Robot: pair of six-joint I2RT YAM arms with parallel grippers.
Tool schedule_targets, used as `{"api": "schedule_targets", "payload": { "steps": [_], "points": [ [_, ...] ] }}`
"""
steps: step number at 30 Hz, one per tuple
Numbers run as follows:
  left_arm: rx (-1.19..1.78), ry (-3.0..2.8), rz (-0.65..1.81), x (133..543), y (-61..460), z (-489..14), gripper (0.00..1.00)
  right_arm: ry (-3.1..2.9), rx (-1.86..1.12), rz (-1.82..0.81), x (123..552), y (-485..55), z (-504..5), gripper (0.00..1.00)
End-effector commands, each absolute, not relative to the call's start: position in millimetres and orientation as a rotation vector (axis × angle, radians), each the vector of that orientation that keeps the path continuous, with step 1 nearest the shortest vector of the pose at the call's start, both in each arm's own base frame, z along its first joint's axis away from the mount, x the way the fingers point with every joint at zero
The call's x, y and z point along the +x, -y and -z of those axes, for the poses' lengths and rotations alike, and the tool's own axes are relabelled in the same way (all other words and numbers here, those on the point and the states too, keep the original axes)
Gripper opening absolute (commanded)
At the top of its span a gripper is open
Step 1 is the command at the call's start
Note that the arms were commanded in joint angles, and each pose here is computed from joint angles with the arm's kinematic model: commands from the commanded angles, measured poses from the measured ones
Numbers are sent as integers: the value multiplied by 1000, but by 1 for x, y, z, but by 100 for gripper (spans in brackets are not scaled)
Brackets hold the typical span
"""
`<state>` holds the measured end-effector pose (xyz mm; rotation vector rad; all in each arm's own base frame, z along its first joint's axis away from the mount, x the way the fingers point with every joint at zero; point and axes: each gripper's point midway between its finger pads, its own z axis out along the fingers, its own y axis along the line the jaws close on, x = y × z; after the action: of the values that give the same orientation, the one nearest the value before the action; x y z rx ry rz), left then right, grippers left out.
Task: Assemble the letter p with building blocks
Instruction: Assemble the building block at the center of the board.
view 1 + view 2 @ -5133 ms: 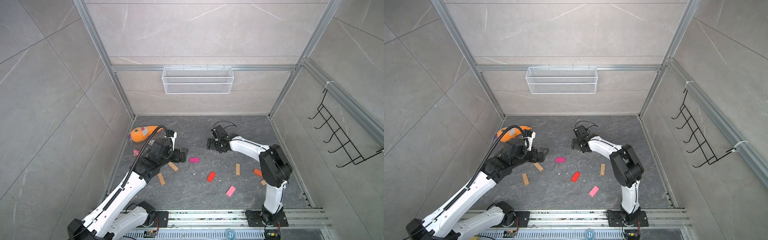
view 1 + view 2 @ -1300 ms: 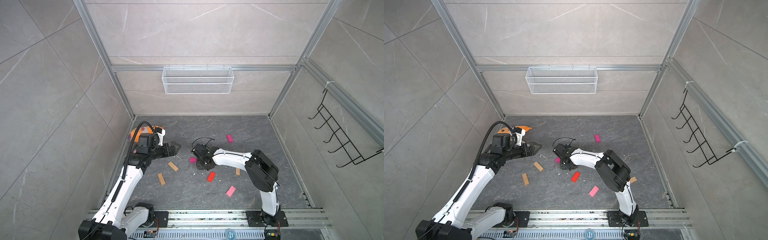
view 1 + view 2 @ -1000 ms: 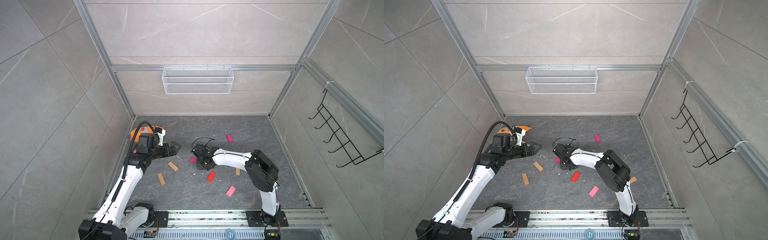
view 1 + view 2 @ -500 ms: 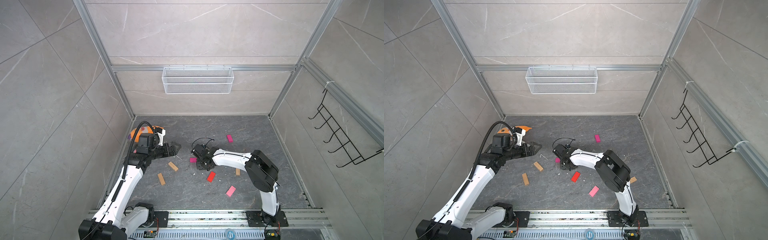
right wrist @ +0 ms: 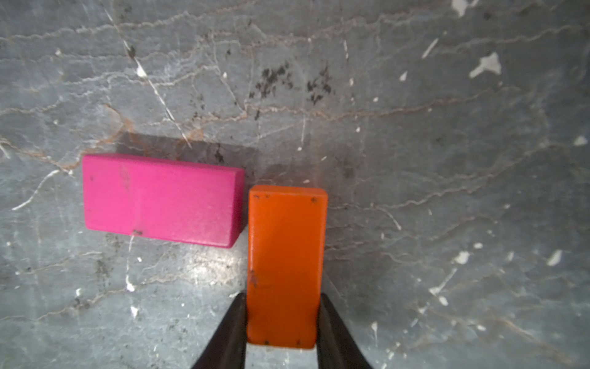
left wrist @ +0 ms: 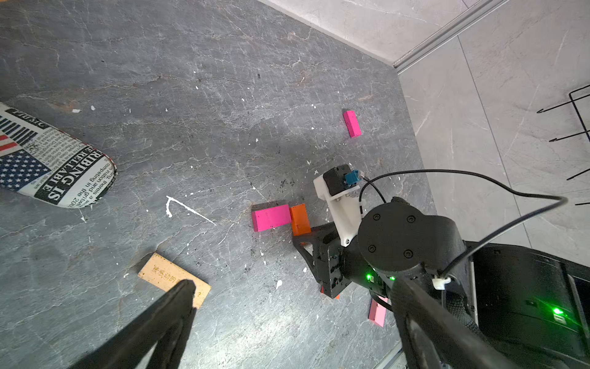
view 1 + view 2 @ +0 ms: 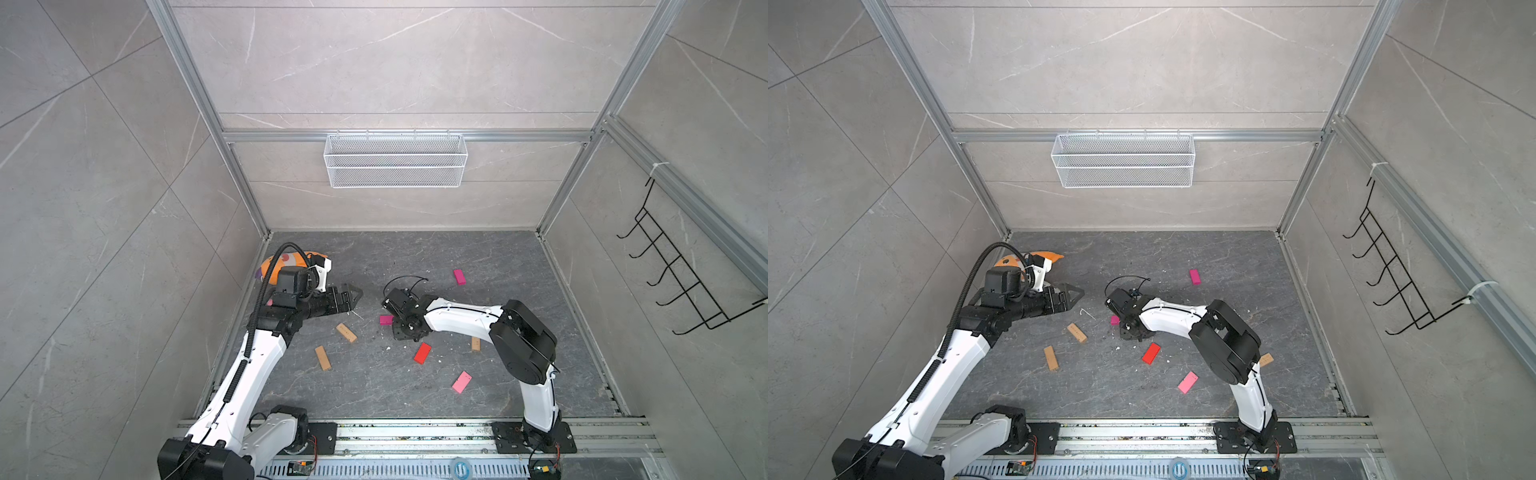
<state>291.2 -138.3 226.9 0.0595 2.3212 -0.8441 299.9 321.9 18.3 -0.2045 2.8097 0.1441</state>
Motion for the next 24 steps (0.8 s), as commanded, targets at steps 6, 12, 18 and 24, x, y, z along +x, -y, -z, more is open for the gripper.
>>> {"api": "schedule_targets", "payload": {
  "steps": [6, 12, 18, 24],
  "points": [
    [62, -2309, 881, 291, 141, -233, 99, -2855, -218, -106, 295, -323, 2, 36],
    [61, -2310, 880, 291, 141, -232, 98, -2859, -217, -94, 297, -325, 2, 36],
    [60, -2310, 881, 292, 141, -232, 99, -2871, -208, -85, 295, -323, 5, 36],
    [61, -2312, 883, 292, 141, -232, 99, -2871, -210, -78, 294, -321, 6, 38]
  ]
}}
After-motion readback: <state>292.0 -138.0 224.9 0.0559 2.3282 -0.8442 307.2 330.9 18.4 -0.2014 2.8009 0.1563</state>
